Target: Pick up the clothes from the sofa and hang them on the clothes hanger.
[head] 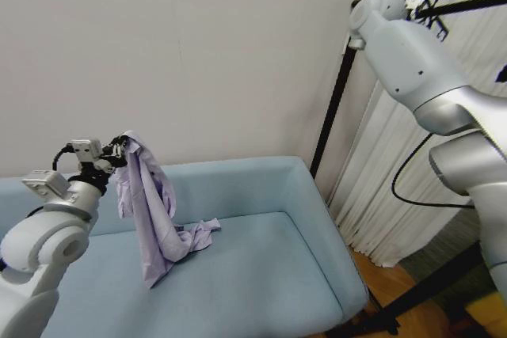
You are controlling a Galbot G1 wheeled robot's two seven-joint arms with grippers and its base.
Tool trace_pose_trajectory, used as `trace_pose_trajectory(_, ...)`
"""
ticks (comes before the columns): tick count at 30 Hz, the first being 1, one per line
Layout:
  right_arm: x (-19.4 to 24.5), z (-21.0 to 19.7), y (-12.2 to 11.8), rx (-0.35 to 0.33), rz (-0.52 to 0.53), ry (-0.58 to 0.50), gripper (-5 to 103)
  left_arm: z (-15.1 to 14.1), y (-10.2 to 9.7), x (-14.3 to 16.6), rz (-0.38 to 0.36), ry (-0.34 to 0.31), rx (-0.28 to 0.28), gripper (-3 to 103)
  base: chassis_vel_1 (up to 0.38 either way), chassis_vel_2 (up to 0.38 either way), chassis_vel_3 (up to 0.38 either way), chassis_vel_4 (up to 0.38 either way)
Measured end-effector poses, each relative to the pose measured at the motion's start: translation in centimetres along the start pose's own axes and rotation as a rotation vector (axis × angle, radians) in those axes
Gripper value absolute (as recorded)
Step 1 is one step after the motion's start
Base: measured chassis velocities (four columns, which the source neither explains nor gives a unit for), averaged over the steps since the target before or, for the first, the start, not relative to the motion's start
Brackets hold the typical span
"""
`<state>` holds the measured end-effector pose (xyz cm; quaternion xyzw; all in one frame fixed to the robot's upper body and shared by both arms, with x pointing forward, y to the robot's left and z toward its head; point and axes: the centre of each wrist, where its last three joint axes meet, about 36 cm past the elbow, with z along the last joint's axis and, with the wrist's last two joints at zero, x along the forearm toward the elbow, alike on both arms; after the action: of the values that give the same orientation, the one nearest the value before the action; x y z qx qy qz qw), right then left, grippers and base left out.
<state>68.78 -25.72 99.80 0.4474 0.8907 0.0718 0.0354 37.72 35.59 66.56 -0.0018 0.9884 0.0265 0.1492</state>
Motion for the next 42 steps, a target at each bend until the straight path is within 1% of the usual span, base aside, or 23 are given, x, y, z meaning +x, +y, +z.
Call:
trace_pose_trajectory(3, 1.3, 1.7, 0.1, 0.025, -0.031, -0.003, 2, -0.1, 0.1, 0.0, -0.003, -0.001, -0.003, 1, 0.000, 0.000, 0.000, 0.000)
trace_pose_trajectory(9, 2.5, 3.6, -0.2, 0.045, -0.059, -0.017, 2, 0.0, 0.2, 0.0, -0.004, 0.002, -0.008, 1, 0.000, 0.000, 0.000, 0.000)
trace_pose_trajectory(12, 4.2, 5.0, -1.1, 0.066, -0.118, -0.036, 2, 0.0, 0.3, -0.1, -0.007, 0.006, -0.010, 1, 0.000, 0.000, 0.000, 0.000)
trace_pose_trajectory(13, 5.2, 5.7, -1.8, 0.077, -0.155, -0.046, 2, 0.1, 0.4, -0.1, -0.009, 0.009, -0.011, 1, 0.000, 0.000, 0.000, 0.000)
trace_pose_trajectory(14, 5.2, 5.7, -1.8, 0.077, -0.155, -0.046, 2, 0.1, 0.4, -0.1, -0.009, 0.009, -0.011, 1, 0.000, 0.000, 0.000, 0.000)
trace_pose_trajectory(15, 5.9, 6.3, -2.5, 0.086, -0.192, -0.050, 2, 0.1, 0.5, -0.2, -0.010, 0.013, -0.012, 1, 0.000, 0.000, 0.000, 0.000)
trace_pose_trajectory(18, 7.4, 7.5, -5.9, 0.111, -0.347, -0.029, 2, 0.3, 0.9, -0.6, -0.009, 0.033, -0.014, 1, 0.000, 0.000, 0.000, 0.000)
trace_pose_trajectory(20, 8.0, 7.8, -8.5, 0.114, -0.519, -0.007, 2, 0.2, 1.4, -1.0, -0.003, 0.049, -0.020, 1, 0.000, 0.000, 0.000, 0.000)
trace_pose_trajectory(21, 8.0, 7.8, -8.5, 0.114, -0.519, -0.007, 2, 0.2, 1.4, -1.0, -0.003, 0.049, -0.020, 1, 0.000, 0.000, 0.000, 0.000)
trace_pose_trajectory(24, 8.0, 8.6, -12.7, 0.124, -0.843, 0.016, 2, -0.7, 2.7, -2.2, 0.027, 0.066, -0.040, 1, 0.000, 0.000, 0.000, 0.000)
trace_pose_trajectory(25, 8.0, 8.9, -13.6, 0.124, -0.922, 0.020, 2, -0.9, 3.2, -2.5, 0.042, 0.067, -0.050, 1, 0.000, 0.000, 0.000, 0.000)
trace_pose_trajectory(26, 8.0, 8.9, -13.6, 0.124, -0.922, 0.020, 2, -0.9, 3.2, -2.5, 0.042, 0.067, -0.050, 1, 0.000, 0.000, 0.000, 0.000)
trace_pose_trajectory(29, 8.4, 10.8, -16.3, 0.122, -1.166, 0.053, 2, -2.1, 4.7, -3.8, 0.095, 0.072, -0.086, 1, 0.000, 0.000, 0.000, 0.000)
trace_pose_trajectory(30, 8.4, 11.3, -16.8, 0.127, -1.214, 0.062, 2, -2.6, 5.0, -4.1, 0.104, 0.071, -0.089, 1, 0.000, 0.000, 0.000, 0.000)
trace_pose_trajectory(31, 8.4, 11.3, -16.8, 0.127, -1.214, 0.062, 2, -2.6, 5.0, -4.1, 0.104, 0.071, -0.089, 1, 0.000, 0.000, 0.000, 0.000)
trace_pose_trajectory(33, 9.0, 12.6, -18.0, 0.144, -1.366, 0.083, 2, -4.2, 5.8, -5.1, 0.128, 0.068, -0.086, 1, 0.000, 0.000, 0.000, 0.000)
trace_pose_trajectory(35, 9.5, 13.1, -18.5, 0.161, -1.496, 0.097, 2, -5.4, 6.1, -5.6, 0.147, 0.064, -0.079, 1, 0.000, 0.000, 0.000, 0.000)
trace_pose_trajectory(36, 9.5, 13.1, -18.5, 0.161, -1.496, 0.097, 2, -5.4, 6.1, -5.6, 0.147, 0.064, -0.079, 1, 0.000, 0.000, 0.000, 0.000)
trace_pose_trajectory(37, 9.9, 13.3, -18.8, 0.170, -1.569, 0.107, 2, -6.1, 6.3, -5.8, 0.160, 0.062, -0.071, 1, 0.000, 0.000, 0.000, 0.000)
trace_pose_trajectory(40, 10.5, 13.4, -19.4, 0.182, -1.673, 0.122, 2, -6.9, 6.5, -6.1, 0.173, 0.062, -0.063, 1, 0.000, 0.000, 0.000, 0.000)
trace_pose_trajectory(41, 10.8, 13.5, -19.9, 0.194, -1.753, 0.132, 2, -7.5, 6.8, -6.3, 0.186, 0.063, -0.062, 1, 0.000, 0.000, 0.000, 0.000)
trace_pose_trajectory(42, 10.8, 13.5, -19.9, 0.194, -1.753, 0.132, 2, -7.5, 6.8, -6.3, 0.186, 0.063, -0.062, 1, 0.000, 0.000, 0.000, 0.000)
